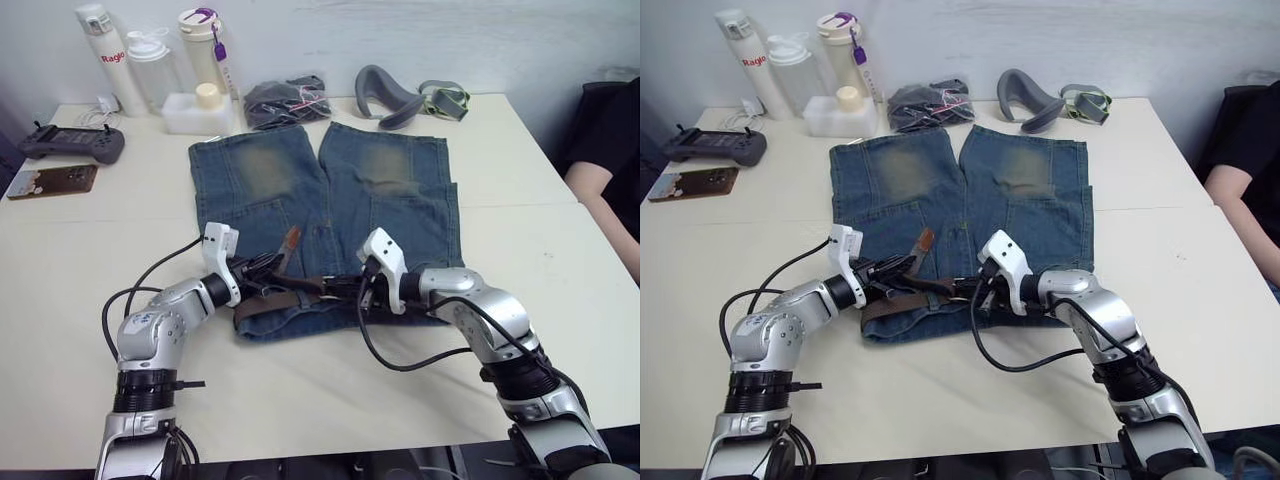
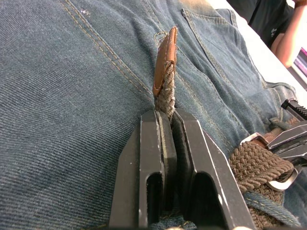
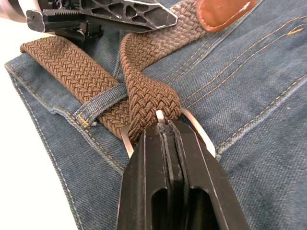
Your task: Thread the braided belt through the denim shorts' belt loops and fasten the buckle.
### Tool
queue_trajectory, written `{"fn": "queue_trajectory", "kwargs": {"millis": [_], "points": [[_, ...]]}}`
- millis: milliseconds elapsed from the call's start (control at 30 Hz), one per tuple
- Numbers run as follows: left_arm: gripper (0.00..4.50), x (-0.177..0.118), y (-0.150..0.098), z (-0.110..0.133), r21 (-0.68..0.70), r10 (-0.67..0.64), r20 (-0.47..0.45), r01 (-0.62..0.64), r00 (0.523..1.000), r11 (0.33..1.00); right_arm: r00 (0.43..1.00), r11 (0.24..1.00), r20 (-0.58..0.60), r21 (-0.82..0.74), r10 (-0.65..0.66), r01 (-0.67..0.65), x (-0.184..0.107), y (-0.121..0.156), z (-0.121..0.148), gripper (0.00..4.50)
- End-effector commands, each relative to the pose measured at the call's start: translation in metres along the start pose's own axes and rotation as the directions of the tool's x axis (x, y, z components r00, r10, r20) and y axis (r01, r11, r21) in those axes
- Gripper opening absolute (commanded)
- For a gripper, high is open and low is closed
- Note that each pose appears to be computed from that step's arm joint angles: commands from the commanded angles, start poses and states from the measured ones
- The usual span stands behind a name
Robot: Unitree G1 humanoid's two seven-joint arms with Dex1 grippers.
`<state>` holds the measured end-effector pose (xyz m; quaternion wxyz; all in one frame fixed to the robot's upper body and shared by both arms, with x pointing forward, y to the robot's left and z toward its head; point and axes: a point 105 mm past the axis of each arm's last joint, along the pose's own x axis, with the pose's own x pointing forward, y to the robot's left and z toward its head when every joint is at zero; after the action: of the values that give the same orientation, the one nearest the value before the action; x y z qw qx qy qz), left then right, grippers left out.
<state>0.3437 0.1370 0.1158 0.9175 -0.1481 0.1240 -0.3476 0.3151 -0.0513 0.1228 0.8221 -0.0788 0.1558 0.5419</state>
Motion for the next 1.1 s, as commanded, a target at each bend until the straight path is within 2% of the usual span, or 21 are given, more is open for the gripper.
{"fn": "queue_trajectory", "kwargs": {"millis": [33,333,433,533,700,867,967,1100], "points": [[0.00,0.002,-0.005,-0.009,0.018,-0.012,-0.028,0.012,1.000,1.000,0.995,0.998,-0.069,0.010,0.068,-0.067,0.009,0.008,-0.015,0.08],[0.00,0.004,-0.007,-0.013,-0.005,-0.007,-0.005,0.007,1.000,1.000,0.937,0.989,-0.317,0.064,0.148,-0.135,0.028,0.006,-0.046,0.08],[0.00,0.003,-0.009,-0.013,-0.014,-0.009,0.008,0.009,1.000,1.000,0.865,0.976,-0.453,0.123,0.217,-0.180,0.028,0.015,-0.069,0.08],[0.00,0.002,-0.008,-0.009,-0.019,-0.003,0.028,0.003,1.000,1.000,0.812,0.968,-0.528,0.178,0.247,-0.178,0.025,0.019,-0.088,0.08],[0.00,0.013,-0.002,0.016,-0.106,-0.041,0.118,0.054,0.992,0.993,0.773,0.969,-0.586,0.173,0.244,-0.175,0.031,0.016,-0.107,0.08],[0.00,0.040,-0.016,0.064,-0.109,-0.191,0.179,0.213,0.965,0.971,0.777,0.978,-0.594,0.141,0.209,-0.155,0.041,0.009,-0.113,0.08],[0.00,0.053,-0.028,0.082,-0.087,-0.292,0.163,0.309,0.942,0.947,0.792,0.983,-0.582,0.106,0.185,-0.152,0.049,0.004,-0.116,0.08],[0.00,0.066,-0.043,0.088,-0.068,-0.400,0.085,0.406,0.913,0.911,0.800,0.982,-0.571,0.078,0.184,-0.171,0.056,0.001,-0.118,0.08]]}}
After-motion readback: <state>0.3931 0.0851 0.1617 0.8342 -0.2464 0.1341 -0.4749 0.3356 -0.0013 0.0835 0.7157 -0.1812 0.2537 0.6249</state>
